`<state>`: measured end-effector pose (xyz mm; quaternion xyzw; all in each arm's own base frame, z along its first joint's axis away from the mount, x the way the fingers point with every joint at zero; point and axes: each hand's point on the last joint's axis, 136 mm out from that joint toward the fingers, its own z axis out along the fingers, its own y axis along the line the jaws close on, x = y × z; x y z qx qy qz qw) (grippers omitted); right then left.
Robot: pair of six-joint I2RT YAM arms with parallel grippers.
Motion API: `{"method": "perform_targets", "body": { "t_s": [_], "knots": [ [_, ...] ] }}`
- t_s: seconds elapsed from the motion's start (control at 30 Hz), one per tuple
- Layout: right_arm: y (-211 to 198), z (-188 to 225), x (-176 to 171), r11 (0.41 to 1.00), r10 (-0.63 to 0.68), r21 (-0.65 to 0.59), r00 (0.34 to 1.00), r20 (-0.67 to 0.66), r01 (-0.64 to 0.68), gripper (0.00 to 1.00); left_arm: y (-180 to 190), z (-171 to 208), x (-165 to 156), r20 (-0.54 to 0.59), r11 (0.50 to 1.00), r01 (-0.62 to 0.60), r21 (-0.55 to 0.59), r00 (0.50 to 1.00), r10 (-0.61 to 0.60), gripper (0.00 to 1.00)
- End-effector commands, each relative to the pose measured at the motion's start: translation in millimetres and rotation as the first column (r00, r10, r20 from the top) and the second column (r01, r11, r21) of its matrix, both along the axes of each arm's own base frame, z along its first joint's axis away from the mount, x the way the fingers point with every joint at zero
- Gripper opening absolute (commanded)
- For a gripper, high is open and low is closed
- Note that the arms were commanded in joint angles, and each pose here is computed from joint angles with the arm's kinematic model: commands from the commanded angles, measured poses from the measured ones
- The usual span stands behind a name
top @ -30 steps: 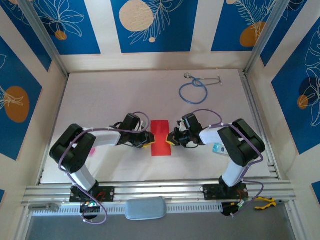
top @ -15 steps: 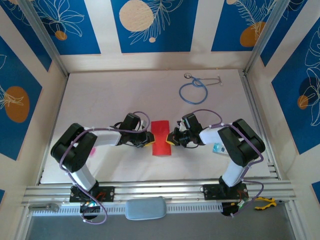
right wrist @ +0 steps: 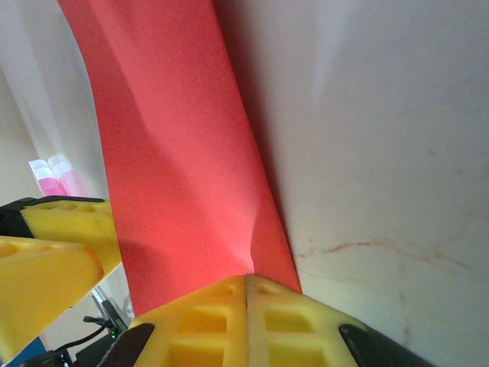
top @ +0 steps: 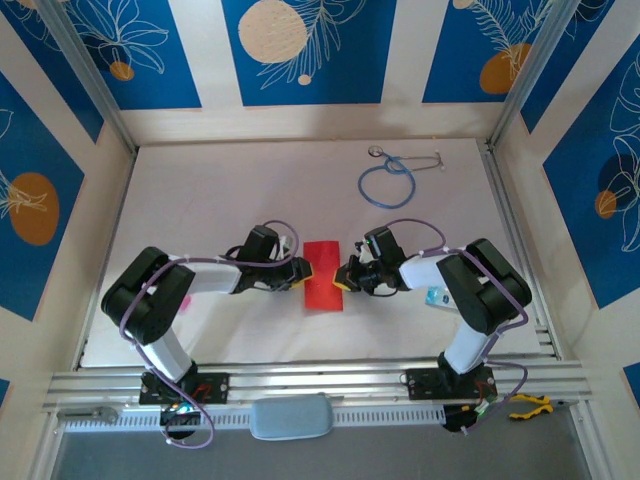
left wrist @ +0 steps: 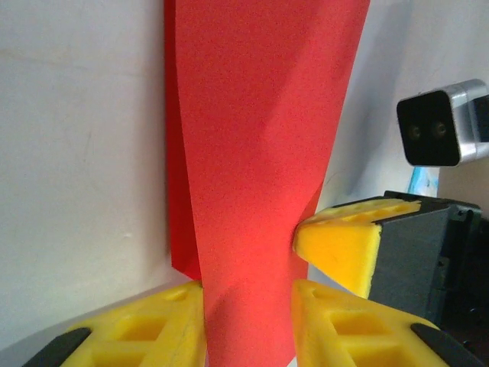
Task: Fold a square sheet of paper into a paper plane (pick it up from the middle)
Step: Third fold the triangle at the center of the table.
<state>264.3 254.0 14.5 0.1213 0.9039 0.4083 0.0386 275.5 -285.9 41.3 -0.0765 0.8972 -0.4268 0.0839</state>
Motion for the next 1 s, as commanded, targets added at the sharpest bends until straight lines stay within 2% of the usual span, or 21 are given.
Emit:
{"method": "perform_targets", "body": {
  "t_s": [0.0,0.2,0.4,0.47,0.63,0.7,0.77,0.83,0.87,0.97],
  "knots": [
    [-20,-22,-18,0.995,-0.03,-0.092,0.996,-0.085,0.022,0.04,-1,2,6,0.007,1.0,-0.01,-0.028,1.0,0.01,0.34],
    [-19,-19,-18,0.997,-0.02,-0.081,0.997,-0.076,0.014,0.05,0,-3,5,-0.016,0.999,-0.014,-0.032,1.0,0.014,0.26],
    [-15,-5,-13,0.998,0.017,-0.066,1.0,-0.023,-0.019,0.09,4,-7,1,-0.044,0.999,-0.031,-0.013,0.999,0.03,0.03],
    [-12,7,-10,0.998,0.037,-0.06,0.999,0.031,-0.035,0.15,6,-5,0,-0.049,0.999,-0.041,-0.013,0.998,0.04,0.01],
    [-13,47,-9,0.991,0.106,-0.109,0.97,0.22,-0.084,0.39,13,3,-2,-0.066,0.995,-0.101,-0.015,0.993,0.1,0.0],
    [-14,59,-12,0.982,0.142,-0.159,0.947,0.287,-0.099,0.42,14,6,-1,-0.066,0.993,-0.117,-0.018,0.991,0.115,0.0],
    [-12,68,-15,0.969,0.192,-0.218,0.915,0.354,-0.119,0.42,14,10,0,-0.064,0.992,-0.125,-0.027,0.99,0.123,0.0],
    [-5,76,-21,0.94,0.287,-0.305,0.84,0.46,-0.154,0.43,13,14,1,-0.062,0.991,-0.13,-0.036,0.99,0.128,0.0],
    [0,80,-25,0.922,0.341,-0.349,0.785,0.518,-0.17,0.43,12,15,2,-0.062,0.991,-0.129,-0.038,0.99,0.126,0.0],
    [18,90,-40,0.847,0.506,-0.5,0.564,0.653,-0.18,0.46,10,16,3,-0.068,0.992,-0.122,-0.038,0.99,0.12,0.0]
  ]
}}
